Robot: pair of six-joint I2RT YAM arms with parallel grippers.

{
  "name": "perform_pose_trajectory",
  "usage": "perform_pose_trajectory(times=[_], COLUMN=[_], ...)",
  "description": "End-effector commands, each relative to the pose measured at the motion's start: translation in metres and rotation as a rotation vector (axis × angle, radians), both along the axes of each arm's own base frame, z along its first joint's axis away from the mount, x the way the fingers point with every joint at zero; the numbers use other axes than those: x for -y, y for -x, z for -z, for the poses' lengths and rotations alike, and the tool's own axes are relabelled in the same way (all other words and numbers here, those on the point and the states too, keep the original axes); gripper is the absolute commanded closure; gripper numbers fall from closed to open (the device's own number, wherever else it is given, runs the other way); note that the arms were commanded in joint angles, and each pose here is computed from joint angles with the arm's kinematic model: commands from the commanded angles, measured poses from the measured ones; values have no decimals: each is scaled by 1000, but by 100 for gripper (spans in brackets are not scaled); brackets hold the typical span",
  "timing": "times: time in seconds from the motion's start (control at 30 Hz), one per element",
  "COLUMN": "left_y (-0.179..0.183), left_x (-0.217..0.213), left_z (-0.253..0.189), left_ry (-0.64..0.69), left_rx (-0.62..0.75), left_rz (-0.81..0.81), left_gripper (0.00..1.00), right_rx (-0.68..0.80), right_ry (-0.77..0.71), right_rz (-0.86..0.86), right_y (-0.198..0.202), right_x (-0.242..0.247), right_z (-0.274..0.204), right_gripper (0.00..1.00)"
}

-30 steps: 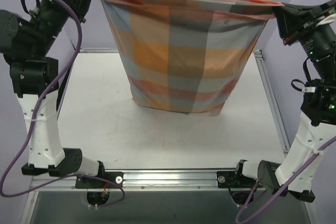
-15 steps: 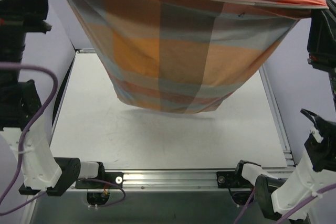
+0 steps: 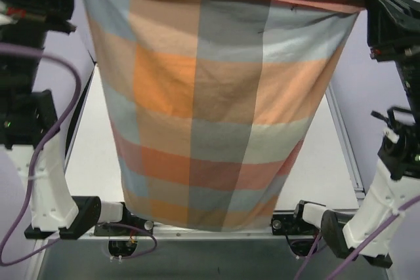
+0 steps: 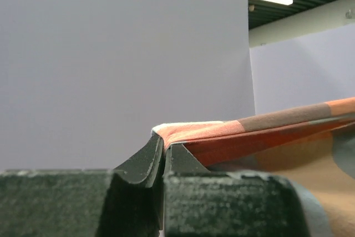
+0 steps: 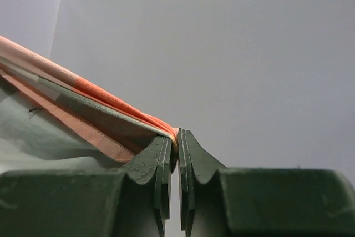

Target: Put the pillow into the pillowcase

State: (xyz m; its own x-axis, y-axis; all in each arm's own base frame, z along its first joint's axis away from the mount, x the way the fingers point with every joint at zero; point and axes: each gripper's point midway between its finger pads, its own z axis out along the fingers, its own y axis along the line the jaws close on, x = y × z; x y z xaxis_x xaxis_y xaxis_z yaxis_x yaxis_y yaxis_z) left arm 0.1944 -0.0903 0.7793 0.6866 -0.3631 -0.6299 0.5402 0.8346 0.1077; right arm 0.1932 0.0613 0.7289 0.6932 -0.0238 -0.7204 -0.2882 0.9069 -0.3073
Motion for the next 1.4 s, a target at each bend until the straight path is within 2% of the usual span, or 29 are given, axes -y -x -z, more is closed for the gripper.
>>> perform_pose_trajectory(times=[0.0, 0.07, 0.13, 0.17, 0.2, 0.23, 0.27, 0.33, 0.43, 0.47, 0.57, 0.63, 0.67, 0.73, 0.77, 0.8, 0.83, 0.87, 0.9, 0.93, 0.97, 1.0, 1.03, 1.07, 1.1, 1.13, 1.2, 1.27, 1.37], left_y=[-128, -168, -186, -223, -232, -217, -249, -239, -211, -184, -146, -134, -151, -168, -153, -198, -202, -187, -195, -214, -198, -189, -179, -157, -140, -109, -70, -45, -25], left_x=[-26, -23, -26, -30, -38, -44, -46, -68, -90, -95, -115, -120, -134, -135, -119, -123, -115, -100, -79, -65, -47, -19, -10, -7, -1, 7, 7, 11, 28], left_z=[48, 67, 66, 83, 78, 51, 65, 43, 16, 1, -16, -18, -2, 24, 28, 88, 109, 122, 162, 242, 275, 317, 416, 434, 464, 536, 559, 568, 571], left_ry=[124, 117, 124, 134, 161, 188, 198, 243, 300, 316, 311, 281, 271, 235, 162, 104, 48, -16, -165, -262, -371, -615, -733, -916, -1007, -1111, -1286, -1259, -1238], left_rx=[-276, -321, -303, -345, -330, -251, -277, -178, -40, 33, 100, 86, 22, -68, -72, -221, -242, -254, -313, -489, -525, -478, -680, -576, -578, -692, -556, -567, -611], left_rz=[-95, -85, -102, -126, -162, -179, -194, -245, -321, -334, -428, -429, -458, -439, -399, -411, -396, -359, -294, -218, -170, -150, -79, -135, -113, 2, 15, 38, 155], left_gripper=[100, 100, 100, 100, 100, 100, 100, 100, 100, 100, 100, 100, 100, 100, 100, 100, 100, 100, 100, 100, 100, 100, 100, 100, 100, 100, 100, 100, 100], right_rx=[-247, -347, -355, -391, -384, -318, -323, -228, -57, -20, 76, 60, 64, -72, -112, -281, -355, -424, -546, -685, -745, -841, -934, -970, -1079, -1105, -1204, -1196, -1195], right_ry=[-218, -215, -198, -212, -229, -243, -264, -332, -385, -381, -332, -274, -247, -215, -158, -151, -103, -33, 54, 105, 177, 248, 359, 434, 477, 559, 622, 710, 838], right_rz=[145, 114, 113, 129, 136, 142, 165, 173, 112, 106, 72, 51, 68, 84, 91, 96, 92, 69, 106, 100, 87, 91, 86, 80, 72, 62, 44, 70, 138], right_y=[-127, -161, -175, -204, -211, -201, -224, -216, -169, -144, -95, -89, -79, -118, -123, -158, -170, -174, -186, -196, -189, -183, -176, -162, -143, -131, -95, -72, -68], right_x=[60, 49, 41, 46, 50, 51, 61, 72, 72, 69, 54, 44, 42, 45, 40, 43, 40, 32, 35, 36, 33, 34, 36, 37, 40, 43, 50, 62, 82], right_z=[49, 74, 75, 86, 81, 54, 58, 29, -16, -24, -43, -36, -32, 14, 31, 87, 118, 148, 200, 264, 299, 343, 403, 426, 458, 479, 518, 542, 562], right_gripper=[100, 100, 100, 100, 100, 100, 100, 100, 100, 100, 100, 100, 100, 100, 100, 100, 100, 100, 100, 100, 100, 100, 100, 100, 100, 100, 100, 100, 100])
